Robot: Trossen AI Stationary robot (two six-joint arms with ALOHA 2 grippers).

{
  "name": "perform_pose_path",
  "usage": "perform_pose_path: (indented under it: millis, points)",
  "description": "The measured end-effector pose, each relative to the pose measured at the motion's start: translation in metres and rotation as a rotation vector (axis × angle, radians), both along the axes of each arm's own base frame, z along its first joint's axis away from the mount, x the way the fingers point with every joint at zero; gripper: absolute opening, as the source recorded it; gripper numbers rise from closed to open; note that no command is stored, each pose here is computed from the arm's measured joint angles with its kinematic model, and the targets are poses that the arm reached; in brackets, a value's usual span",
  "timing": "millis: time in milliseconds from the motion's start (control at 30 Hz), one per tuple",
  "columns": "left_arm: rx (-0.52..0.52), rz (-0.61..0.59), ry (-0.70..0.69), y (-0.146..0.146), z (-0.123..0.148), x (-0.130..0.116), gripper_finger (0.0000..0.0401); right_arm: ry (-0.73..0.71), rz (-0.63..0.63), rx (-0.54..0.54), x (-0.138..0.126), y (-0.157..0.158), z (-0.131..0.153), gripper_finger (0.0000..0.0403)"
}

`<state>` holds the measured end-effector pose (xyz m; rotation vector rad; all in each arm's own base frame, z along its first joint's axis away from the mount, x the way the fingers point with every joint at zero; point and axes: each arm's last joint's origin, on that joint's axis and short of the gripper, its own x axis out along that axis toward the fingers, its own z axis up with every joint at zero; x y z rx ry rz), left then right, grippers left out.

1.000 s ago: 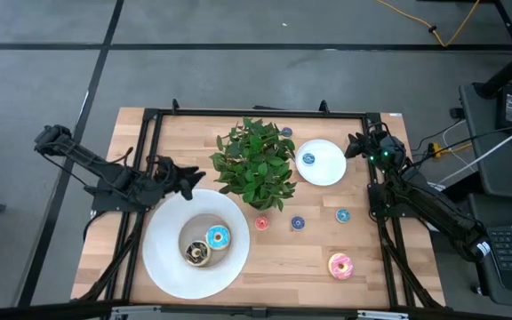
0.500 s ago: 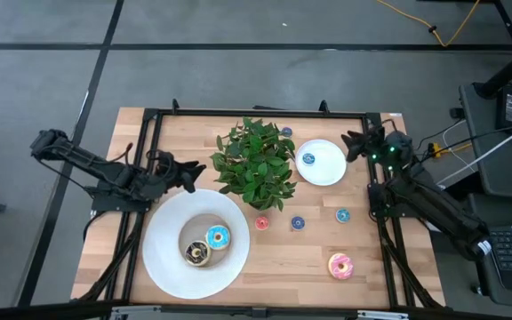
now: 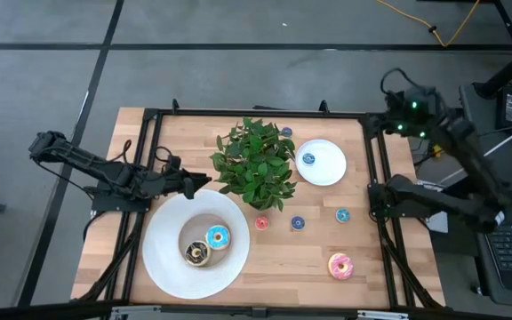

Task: Pick & Place donuts
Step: Put the large pink donut on the brown plate

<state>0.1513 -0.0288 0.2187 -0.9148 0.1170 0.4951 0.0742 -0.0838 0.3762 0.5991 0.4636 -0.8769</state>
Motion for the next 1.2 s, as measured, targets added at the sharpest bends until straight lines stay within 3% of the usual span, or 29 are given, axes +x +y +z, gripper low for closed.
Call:
perform_pose_path:
  millis: [200,433,800,1200]
  points:
    - [0.002,0.029,-0.006,0.001,0.0,0.0,0.0203,0.09,-0.13,0.317,-0.002,0.006,0.037,0.0236]
    - [0.0,0.029,-0.006,0.001,0.0,0.0,0.0203,0.042,-0.182,0.477,-0.001,0.018,0.048,0.0219]
    - [-0.009,-0.044,0.055,-0.004,-0.015,-0.008,0.0203,0.131,-0.195,0.594,0.025,0.025,0.014,0.0218]
    - [0.21,-0.147,-0.061,-0.006,-0.048,-0.022,0.0203,0.119,-0.174,0.522,0.055,0.038,-0.006,0.0218]
